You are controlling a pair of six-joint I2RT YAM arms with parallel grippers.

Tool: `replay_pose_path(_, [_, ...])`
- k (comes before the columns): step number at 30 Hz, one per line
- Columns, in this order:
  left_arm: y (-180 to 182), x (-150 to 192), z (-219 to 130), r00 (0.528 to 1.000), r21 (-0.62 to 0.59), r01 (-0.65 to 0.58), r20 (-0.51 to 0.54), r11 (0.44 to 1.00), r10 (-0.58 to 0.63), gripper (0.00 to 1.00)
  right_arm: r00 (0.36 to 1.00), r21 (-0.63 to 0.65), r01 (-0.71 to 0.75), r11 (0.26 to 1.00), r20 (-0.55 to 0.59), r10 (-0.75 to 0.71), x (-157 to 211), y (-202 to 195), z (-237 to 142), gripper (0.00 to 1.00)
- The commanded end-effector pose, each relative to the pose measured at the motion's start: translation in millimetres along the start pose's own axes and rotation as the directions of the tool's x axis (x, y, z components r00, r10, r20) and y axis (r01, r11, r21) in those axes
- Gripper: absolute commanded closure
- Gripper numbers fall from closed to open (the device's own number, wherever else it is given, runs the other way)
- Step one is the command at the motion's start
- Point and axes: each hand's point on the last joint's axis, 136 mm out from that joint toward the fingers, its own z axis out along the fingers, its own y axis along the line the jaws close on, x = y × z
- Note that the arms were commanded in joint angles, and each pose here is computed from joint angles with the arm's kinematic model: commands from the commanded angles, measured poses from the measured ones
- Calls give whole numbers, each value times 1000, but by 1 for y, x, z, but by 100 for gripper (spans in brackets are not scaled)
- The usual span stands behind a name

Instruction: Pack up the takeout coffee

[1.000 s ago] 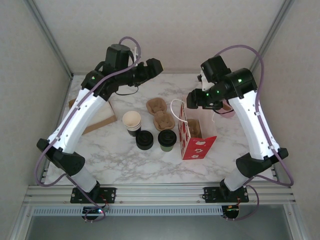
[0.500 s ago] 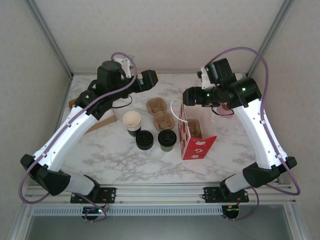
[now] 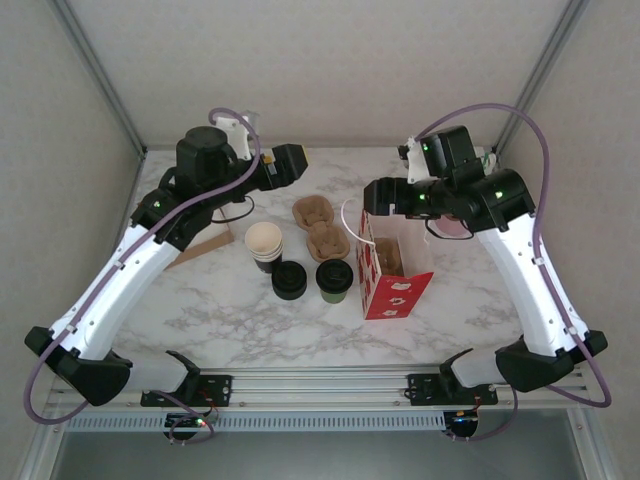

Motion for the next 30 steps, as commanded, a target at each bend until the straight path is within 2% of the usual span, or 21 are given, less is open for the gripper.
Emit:
replay_pose_path(1, [0,8,-3,999,0,-33,-18,999,33,0,1000,-32,19,999,10,-19,2,7,-1,18])
replay_pose_path(13, [10,4,6,998,-29,-63,28,998,64,0,991,66,127,990,20,-129,8,-1,3,15])
replay_pose_path(16, [9,0,-2,996,-30,-65,61,997,67,0,988,51,143,988,43,-145,4,6,-2,14])
replay_pose_path(21, [17,-8,-23,989,-77,-56,135,995,66,0,976,1,205,979,75,-204,1,29,-13,3])
replay_pose_path(30, [51,13,-44,993,-173,11,114,985,9,1,937,-101,349,932,57,-345,19,78,-8,3])
